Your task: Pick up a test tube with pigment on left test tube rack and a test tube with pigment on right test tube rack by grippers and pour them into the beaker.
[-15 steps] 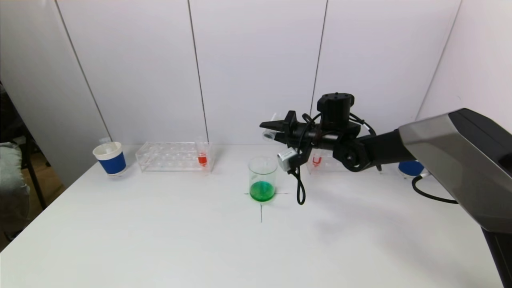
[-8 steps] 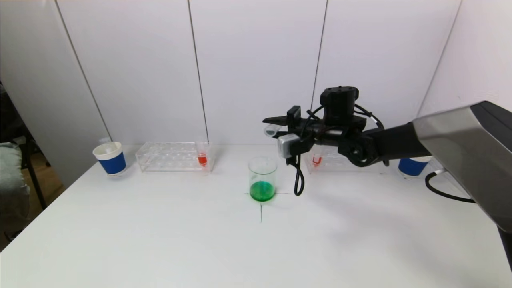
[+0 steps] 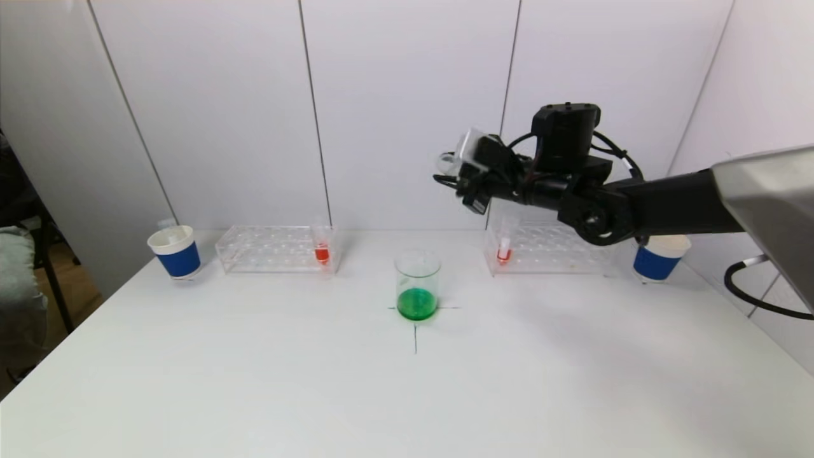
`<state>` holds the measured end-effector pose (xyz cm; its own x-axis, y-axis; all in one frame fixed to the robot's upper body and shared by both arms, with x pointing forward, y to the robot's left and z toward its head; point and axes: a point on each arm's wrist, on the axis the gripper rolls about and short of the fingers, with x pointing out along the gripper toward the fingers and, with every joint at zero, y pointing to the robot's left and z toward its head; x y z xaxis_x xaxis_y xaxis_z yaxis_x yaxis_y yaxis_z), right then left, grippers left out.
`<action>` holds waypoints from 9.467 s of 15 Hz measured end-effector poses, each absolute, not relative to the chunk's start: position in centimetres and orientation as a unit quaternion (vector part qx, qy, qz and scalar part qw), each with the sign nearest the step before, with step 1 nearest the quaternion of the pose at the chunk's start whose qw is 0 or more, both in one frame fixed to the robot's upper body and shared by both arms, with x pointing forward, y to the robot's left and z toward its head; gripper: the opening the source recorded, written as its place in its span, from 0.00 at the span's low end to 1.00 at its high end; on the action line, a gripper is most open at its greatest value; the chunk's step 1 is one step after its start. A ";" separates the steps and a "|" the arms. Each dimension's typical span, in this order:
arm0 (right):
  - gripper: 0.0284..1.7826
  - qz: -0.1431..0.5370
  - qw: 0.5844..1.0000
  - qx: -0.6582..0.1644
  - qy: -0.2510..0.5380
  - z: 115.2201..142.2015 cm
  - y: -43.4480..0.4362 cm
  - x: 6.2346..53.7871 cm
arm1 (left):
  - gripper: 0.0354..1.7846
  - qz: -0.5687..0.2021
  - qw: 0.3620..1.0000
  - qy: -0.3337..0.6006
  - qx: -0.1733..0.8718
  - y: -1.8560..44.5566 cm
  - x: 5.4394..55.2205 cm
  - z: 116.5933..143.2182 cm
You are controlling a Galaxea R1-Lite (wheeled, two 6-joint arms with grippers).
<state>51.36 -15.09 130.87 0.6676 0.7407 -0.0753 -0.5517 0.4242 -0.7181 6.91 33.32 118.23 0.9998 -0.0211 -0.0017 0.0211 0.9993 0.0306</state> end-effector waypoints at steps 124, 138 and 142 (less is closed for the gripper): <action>1.00 -0.045 0.998 -0.010 -0.054 119.8 -33.8 6.7 | 0.99 -0.011 1.000 0.001 0.015 33.3 6.9 118.2; 1.00 -0.004 1.000 -0.001 -0.004 118.3 -33.7 6.9 | 0.99 -0.011 1.000 0.001 0.014 33.3 6.9 118.2; 1.00 -0.004 1.000 -0.001 -0.005 118.3 -33.7 6.9 | 0.99 -0.011 1.000 0.001 0.015 33.3 6.9 118.2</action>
<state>6.91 -33.67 118.33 0.9999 -0.0077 0.0094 0.0077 1.0000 -0.0012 6.91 33.32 118.23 0.9998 -0.0211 -0.0017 0.0211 0.9993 0.0298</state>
